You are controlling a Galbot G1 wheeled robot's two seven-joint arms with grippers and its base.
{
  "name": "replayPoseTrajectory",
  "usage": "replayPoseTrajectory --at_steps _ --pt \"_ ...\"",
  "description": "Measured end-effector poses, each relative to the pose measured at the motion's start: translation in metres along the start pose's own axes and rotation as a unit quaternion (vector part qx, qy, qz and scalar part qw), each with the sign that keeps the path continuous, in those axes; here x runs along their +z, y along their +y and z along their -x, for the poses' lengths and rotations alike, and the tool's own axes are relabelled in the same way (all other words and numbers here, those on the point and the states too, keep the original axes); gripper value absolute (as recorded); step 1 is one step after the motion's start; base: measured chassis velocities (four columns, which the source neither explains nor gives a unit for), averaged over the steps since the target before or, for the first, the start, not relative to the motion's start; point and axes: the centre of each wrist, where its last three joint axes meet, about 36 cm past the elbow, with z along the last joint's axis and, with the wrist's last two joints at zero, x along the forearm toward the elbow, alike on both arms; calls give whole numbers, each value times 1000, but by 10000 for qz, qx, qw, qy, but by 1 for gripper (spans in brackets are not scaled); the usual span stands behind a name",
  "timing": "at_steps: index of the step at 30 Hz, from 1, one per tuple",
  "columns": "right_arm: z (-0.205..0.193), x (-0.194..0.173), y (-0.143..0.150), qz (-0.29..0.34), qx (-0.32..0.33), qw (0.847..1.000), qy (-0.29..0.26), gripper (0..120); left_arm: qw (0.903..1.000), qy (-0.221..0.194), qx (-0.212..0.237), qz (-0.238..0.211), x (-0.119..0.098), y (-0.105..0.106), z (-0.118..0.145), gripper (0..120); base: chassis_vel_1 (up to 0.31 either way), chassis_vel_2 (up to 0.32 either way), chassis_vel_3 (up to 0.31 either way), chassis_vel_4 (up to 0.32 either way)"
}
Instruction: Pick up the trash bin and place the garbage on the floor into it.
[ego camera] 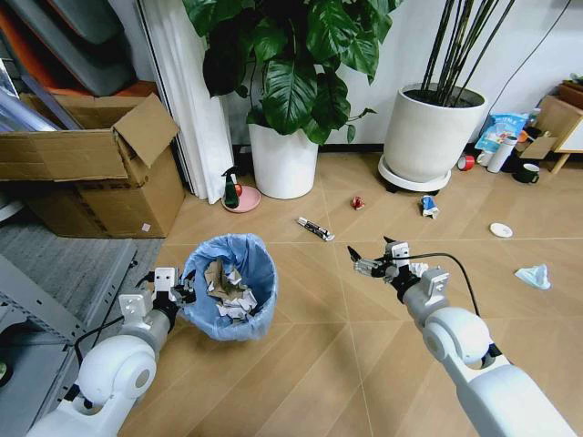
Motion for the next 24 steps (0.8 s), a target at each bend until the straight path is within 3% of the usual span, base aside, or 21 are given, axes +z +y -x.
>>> replayPoseTrajectory --at_steps 8,24 --pt "-5 10 3 2 34 10000 94 100 10000 -24 7 0 1 -2 -1 0 -165 139 150 -171" --pt "-6 15 3 10 58 9999 154 100 10000 -43 34 32 4 -3 -4 0 -235 228 242 -231"
